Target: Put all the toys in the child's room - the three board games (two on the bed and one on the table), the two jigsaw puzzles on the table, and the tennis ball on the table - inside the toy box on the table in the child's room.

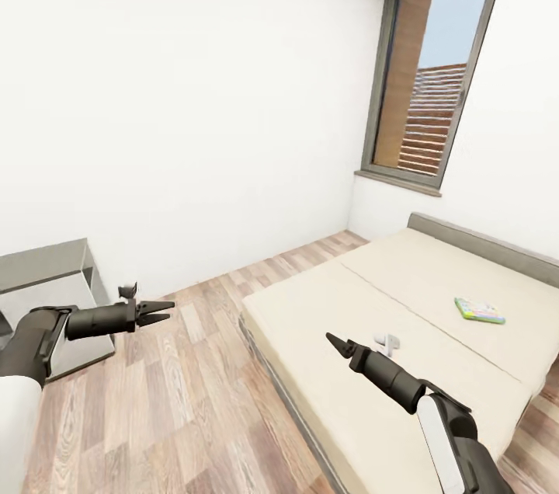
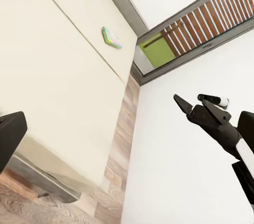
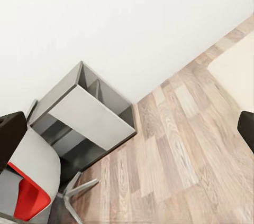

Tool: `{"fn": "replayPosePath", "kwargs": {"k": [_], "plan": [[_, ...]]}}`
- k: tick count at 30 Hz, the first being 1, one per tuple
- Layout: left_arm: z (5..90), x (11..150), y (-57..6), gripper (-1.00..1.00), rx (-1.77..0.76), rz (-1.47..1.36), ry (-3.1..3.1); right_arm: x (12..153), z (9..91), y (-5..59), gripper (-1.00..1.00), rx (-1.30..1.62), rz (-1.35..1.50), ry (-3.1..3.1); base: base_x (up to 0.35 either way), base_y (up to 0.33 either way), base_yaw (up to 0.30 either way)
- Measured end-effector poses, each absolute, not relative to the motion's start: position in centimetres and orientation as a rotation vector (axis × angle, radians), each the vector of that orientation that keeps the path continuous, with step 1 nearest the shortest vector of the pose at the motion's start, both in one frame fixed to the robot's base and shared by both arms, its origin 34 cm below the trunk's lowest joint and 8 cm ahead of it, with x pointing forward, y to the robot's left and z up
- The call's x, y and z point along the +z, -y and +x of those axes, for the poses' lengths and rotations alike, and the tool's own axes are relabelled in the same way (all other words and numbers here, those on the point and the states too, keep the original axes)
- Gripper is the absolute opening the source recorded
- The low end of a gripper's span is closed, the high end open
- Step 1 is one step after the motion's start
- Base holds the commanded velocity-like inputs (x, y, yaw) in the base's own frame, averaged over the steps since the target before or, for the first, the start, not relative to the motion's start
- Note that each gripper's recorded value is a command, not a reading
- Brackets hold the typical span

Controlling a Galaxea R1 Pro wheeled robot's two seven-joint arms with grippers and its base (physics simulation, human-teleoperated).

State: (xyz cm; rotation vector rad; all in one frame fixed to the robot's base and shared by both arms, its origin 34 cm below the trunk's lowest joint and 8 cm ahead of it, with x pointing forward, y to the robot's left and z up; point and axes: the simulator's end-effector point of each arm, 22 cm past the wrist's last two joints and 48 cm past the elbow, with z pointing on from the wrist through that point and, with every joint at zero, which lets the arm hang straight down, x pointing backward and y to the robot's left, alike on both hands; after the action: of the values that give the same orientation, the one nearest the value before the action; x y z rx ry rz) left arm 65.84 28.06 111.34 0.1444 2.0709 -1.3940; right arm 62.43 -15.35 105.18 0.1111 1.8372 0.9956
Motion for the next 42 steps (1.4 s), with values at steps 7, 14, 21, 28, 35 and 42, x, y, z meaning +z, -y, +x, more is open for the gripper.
{"fn": "replayPosePath", "kwargs": {"k": [7,14,21,28,35,42], "plan": [[65.85,111.34,-28.06,1.00,-1.394,0.144,-2.071,105.17,62.44,15.40,1.00,0.995,0.111,-1.837,-0.135,-0.187,0.291],[65.86,111.34,-28.05,1.00,-1.394,0.144,-2.071,105.17,62.45,15.53,1.00,0.993,0.111,-1.837,-0.054,-0.075,0.239],[65.85,111.38,-28.05,1.00,-1.394,0.145,-2.070,105.18,62.45,15.56,1.00,0.992,0.113,-1.836,-0.075,-0.086,0.034],[65.85,111.39,-28.05,1.00,-1.393,0.145,-2.070,105.21,62.41,15.38,1.00,0.997,0.113,-1.835,-0.006,-0.008,0.003],[65.85,111.37,-28.05,1.00,-1.394,0.145,-2.070,105.30,62.37,15.13,1.00,1.001,0.113,-1.834,0.000,0.000,0.000],[65.85,111.37,-28.05,1.00,-1.394,0.145,-2.070,105.33,62.37,15.03,1.00,1.003,0.114,-1.833,0.000,-0.017,0.000]]}}
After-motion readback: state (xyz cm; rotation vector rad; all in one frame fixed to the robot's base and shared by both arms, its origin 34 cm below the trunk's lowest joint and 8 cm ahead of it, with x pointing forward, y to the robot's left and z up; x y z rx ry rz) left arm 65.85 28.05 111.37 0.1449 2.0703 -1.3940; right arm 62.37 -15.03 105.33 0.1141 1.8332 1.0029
